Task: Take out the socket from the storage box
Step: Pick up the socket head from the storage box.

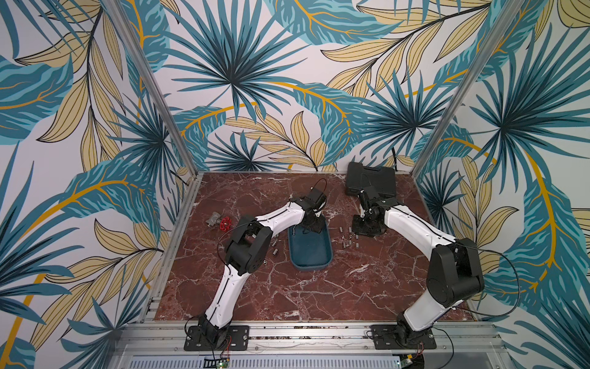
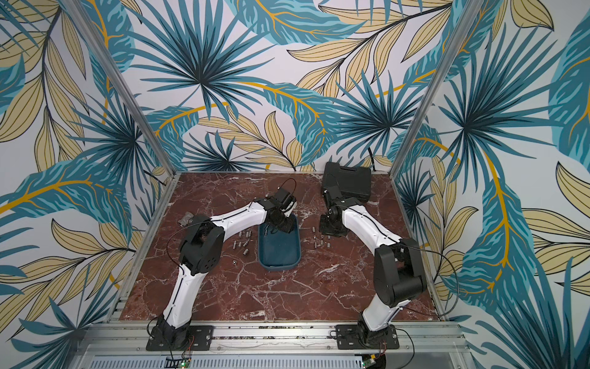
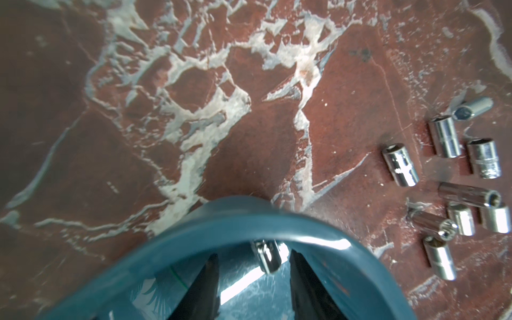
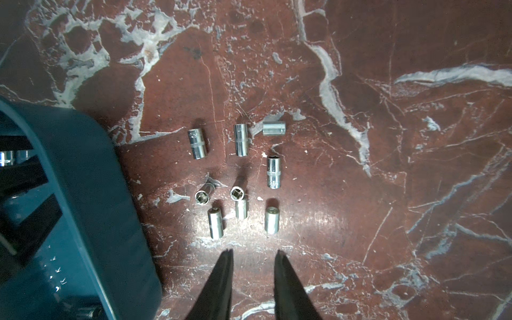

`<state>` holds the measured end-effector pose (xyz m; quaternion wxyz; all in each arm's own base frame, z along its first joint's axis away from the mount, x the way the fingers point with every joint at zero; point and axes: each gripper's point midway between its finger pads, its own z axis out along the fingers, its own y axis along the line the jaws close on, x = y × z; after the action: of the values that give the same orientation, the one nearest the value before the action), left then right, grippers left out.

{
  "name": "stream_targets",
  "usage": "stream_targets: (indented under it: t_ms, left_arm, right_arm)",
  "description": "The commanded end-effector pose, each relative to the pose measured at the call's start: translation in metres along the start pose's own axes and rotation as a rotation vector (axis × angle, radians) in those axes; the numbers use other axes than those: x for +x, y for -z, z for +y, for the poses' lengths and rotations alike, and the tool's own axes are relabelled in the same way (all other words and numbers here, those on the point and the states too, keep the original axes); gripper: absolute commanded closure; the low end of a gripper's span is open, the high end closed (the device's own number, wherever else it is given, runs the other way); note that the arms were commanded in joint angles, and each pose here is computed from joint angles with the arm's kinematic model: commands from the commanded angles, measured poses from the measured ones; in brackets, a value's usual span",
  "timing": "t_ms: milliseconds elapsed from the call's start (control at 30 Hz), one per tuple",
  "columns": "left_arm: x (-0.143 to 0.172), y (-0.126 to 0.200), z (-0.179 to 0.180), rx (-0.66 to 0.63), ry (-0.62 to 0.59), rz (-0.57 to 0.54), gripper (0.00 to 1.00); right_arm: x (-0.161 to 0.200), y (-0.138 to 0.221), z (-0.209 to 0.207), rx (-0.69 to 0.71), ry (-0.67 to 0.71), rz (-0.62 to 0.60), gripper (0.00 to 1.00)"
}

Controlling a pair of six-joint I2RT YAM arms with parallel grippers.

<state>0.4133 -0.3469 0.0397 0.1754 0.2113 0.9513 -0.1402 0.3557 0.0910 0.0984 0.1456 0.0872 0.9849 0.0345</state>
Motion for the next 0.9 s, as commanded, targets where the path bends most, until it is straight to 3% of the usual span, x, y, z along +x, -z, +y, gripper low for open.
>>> stream_targets:
  t_ms: [0,267,433,533,700,867]
  left_arm:
    - [-0.022,0.002,-0.009,0.015,-0.029,-0.060,0.63]
    - [-0.011,-0.014,0.003,-0.053,-0.045,-0.029,0.75]
    - [-0.010,-0.008,0.006,-0.072,-0.039,-0.042,0.84]
    - [-0.021,0.013,0.003,-0.067,-0.033,-0.098,0.85]
    - [-0.037,0.085,0.003,-0.074,0.001,-0.245,0.87]
    - [-0.007,0.147,0.038,-0.131,0.113,-0.332,0.86]
  right_arm:
    - [0.008,-0.009,-0.004,0.009,-0.005,0.033,0.72]
    - [0.009,-0.010,-0.004,0.008,-0.009,0.033,0.72]
    - [0.009,-0.010,-0.003,0.006,-0.010,0.034,0.72]
    - [0.009,-0.010,-0.003,0.005,-0.009,0.033,0.72]
    - [0.007,-0.009,-0.003,0.007,-0.005,0.029,0.72]
    - [0.006,-0.015,-0.001,-0.002,-0.003,0.037,0.72]
